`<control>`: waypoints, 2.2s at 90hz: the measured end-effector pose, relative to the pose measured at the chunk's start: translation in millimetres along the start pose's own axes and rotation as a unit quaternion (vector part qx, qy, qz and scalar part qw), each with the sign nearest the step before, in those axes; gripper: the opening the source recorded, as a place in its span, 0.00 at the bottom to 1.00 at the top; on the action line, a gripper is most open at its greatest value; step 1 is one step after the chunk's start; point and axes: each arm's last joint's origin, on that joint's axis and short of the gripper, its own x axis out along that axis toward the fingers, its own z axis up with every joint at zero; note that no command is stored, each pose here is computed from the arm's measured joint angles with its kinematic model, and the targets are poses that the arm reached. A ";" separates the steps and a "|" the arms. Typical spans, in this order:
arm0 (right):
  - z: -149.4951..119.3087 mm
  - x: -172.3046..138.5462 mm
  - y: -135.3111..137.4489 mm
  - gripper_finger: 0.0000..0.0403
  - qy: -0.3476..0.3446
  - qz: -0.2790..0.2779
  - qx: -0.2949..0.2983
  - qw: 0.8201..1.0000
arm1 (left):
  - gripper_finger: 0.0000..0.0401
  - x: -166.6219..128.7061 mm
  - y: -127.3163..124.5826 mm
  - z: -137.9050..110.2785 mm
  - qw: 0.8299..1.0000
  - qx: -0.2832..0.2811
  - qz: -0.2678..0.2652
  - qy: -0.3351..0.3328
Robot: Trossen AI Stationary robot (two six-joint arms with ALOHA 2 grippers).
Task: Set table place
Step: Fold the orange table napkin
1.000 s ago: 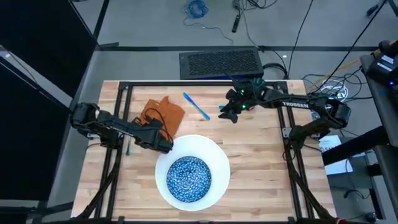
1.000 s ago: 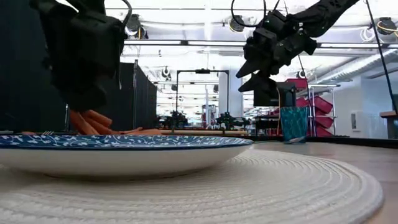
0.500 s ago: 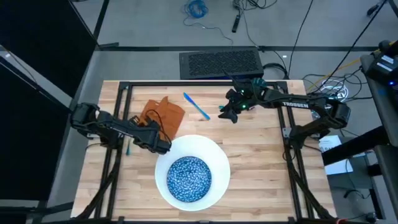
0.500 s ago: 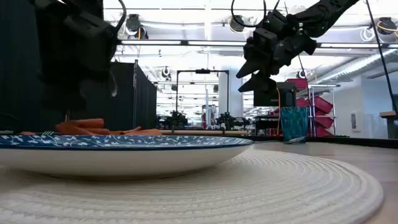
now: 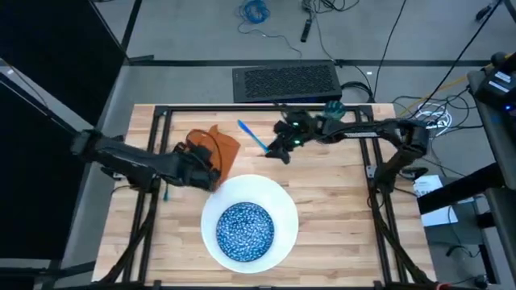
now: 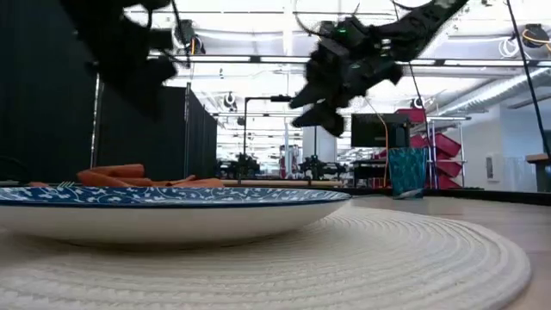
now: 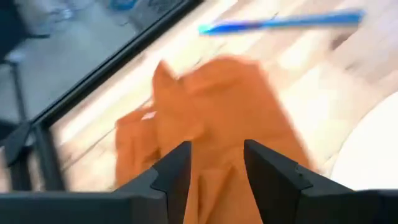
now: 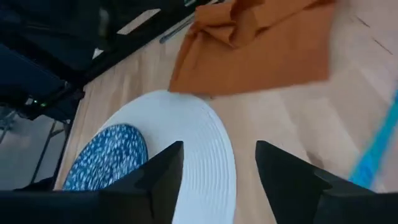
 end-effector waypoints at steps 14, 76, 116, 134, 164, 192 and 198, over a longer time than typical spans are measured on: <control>28.9 39.9 -0.3 0.11 0.025 0.008 -0.041 0.999 | 0.33 18.4 18.0 5.9 0.997 0.009 -0.020 0.076; 70.9 111.2 -33.8 0.00 0.076 0.011 -0.036 0.996 | 0.33 81.5 51.4 18.5 0.972 0.079 -0.080 0.204; 73.1 102.7 -46.7 0.00 0.079 -0.002 -0.026 0.997 | 0.33 103.1 46.4 5.6 0.952 0.137 -0.055 0.269; 71.9 102.5 -46.9 0.00 0.085 -0.003 -0.031 0.996 | 0.33 98.0 57.5 -3.1 0.932 0.159 -0.010 0.325; 72.7 100.4 -50.2 0.00 0.083 -0.005 -0.031 0.996 | 0.33 69.1 82.9 -15.3 0.903 0.144 0.140 0.379; 76.7 104.6 -45.8 0.00 0.059 0.002 -0.028 0.998 | 0.33 45.2 87.7 -8.4 0.950 0.082 0.070 0.293; 73.8 110.4 -44.2 0.00 0.060 0.007 -0.022 0.998 | 0.33 43.6 89.1 -7.6 0.954 0.080 0.076 0.280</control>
